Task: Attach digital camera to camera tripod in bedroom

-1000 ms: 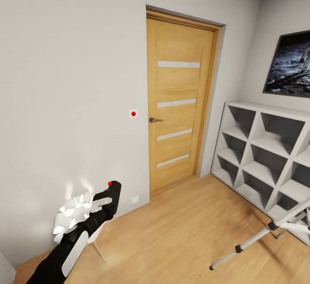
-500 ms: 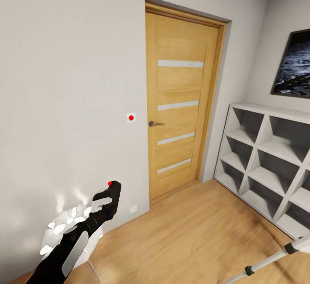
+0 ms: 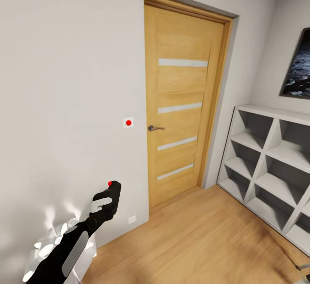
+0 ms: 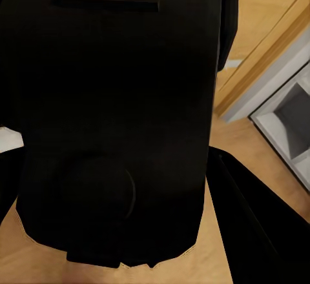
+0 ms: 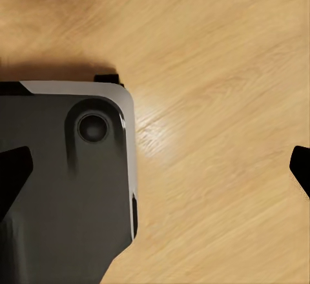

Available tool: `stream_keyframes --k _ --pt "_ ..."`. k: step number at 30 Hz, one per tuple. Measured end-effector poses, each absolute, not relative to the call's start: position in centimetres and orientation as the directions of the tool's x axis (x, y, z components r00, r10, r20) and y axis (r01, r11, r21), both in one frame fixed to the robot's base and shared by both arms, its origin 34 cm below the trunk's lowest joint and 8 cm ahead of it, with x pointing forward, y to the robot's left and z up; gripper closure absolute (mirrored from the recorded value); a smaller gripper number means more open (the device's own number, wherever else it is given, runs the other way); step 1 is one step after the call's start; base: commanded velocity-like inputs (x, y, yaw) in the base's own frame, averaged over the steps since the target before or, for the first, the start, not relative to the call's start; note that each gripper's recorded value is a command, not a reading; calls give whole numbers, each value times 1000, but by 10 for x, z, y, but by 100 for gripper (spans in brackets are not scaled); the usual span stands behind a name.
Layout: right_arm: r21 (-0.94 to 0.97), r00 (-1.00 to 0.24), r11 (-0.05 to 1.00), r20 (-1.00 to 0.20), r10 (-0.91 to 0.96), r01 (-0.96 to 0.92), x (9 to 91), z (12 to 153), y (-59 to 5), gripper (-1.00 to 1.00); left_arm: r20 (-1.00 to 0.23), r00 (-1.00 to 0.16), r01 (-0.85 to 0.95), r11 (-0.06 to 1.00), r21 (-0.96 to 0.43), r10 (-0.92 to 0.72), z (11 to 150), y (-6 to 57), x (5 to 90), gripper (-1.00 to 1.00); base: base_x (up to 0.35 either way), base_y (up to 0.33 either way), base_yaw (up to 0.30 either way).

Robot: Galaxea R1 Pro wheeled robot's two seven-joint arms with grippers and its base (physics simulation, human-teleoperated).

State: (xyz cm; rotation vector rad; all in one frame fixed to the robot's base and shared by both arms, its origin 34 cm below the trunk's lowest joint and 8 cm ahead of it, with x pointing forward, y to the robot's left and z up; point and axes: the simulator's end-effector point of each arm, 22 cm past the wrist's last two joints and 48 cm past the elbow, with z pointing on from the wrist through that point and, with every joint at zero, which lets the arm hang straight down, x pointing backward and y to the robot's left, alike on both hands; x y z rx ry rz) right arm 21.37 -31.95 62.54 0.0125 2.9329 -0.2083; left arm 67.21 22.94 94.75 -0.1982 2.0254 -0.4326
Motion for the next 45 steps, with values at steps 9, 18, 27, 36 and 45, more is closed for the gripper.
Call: stream_keyframes --k 9,18,27,36,45 --pt "-139 -980 990 -200 -6 22 214 625 -320 -100 -819 -476 42 922 -385 -321 947 229 672 100 279 0 0" --pt "-138 -980 990 -200 -6 22 214 625 -319 -100 -819 -476 42 921 -387 -322 947 229 672 100 135 0 0" --pt "-139 -980 990 -200 -6 23 214 625 -319 -100 -818 -477 41 921 -387 -322 946 230 672 100 92 0 0" --pt "-140 -980 990 -201 -6 23 214 625 -320 -100 -816 -480 39 921 -387 -322 944 230 671 100 59 0 0" --pt "-138 -979 990 -204 -6 23 215 626 -319 -100 -816 -480 39 922 -386 -321 944 230 671 100 285 0 0"
